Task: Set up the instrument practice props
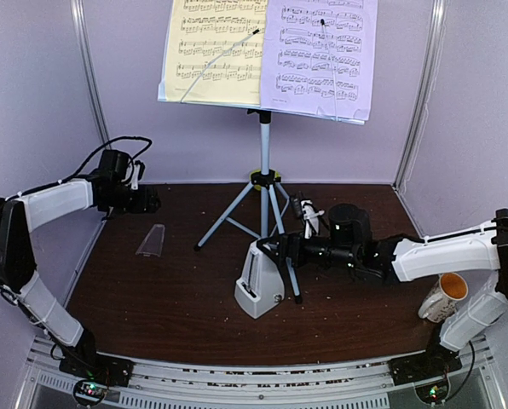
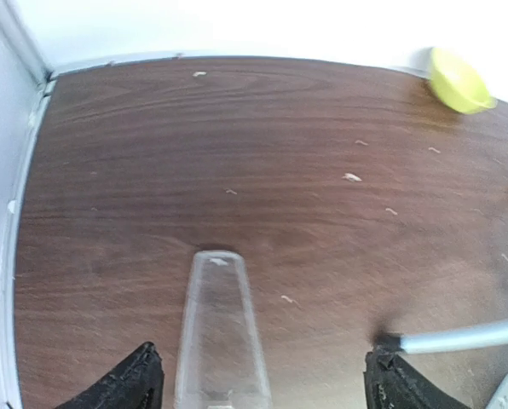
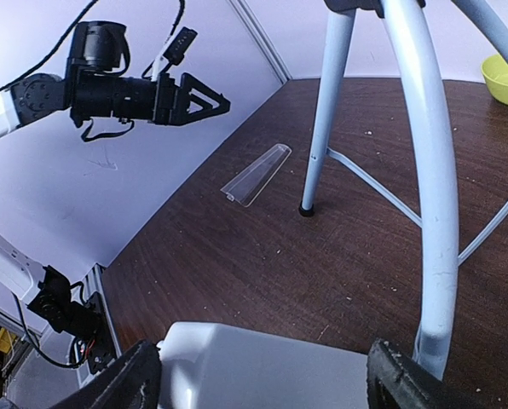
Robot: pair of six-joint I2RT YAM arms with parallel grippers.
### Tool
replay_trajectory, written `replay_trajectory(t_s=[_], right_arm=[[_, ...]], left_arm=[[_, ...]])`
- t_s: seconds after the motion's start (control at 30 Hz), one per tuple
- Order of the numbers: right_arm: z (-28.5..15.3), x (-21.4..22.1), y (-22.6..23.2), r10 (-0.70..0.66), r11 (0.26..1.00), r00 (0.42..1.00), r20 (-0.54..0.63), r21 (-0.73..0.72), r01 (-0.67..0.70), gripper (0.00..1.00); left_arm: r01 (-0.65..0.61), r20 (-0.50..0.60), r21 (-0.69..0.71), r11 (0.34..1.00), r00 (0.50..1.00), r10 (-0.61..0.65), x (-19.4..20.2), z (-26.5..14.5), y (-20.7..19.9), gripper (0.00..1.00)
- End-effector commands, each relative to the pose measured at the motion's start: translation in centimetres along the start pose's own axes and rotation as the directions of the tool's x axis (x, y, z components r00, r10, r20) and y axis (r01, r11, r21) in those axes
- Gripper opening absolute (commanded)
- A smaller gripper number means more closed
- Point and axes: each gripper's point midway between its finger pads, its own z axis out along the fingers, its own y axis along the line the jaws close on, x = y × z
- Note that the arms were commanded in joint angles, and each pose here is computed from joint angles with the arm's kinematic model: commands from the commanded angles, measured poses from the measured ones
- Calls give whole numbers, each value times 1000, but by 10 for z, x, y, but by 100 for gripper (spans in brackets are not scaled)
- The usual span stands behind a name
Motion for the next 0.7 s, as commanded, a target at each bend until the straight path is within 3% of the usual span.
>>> replay_trajectory(t_s=[0.0,0.4,0.67], right_arm=[[-4,37,-15,-15,998,989,-147,62,24,84],[-10,10,11,-32,999,995,-99,0,32,87],[-25,-8,31,-40,998,997,-63,-52,37,87]], left_arm=[[-65,94,108,992,994,55,17,-20,-44,83],[-246,323,406,880,940,113,82,-84,-138,76],[-352,419,506,787,898,133,110,-104,-206,57]])
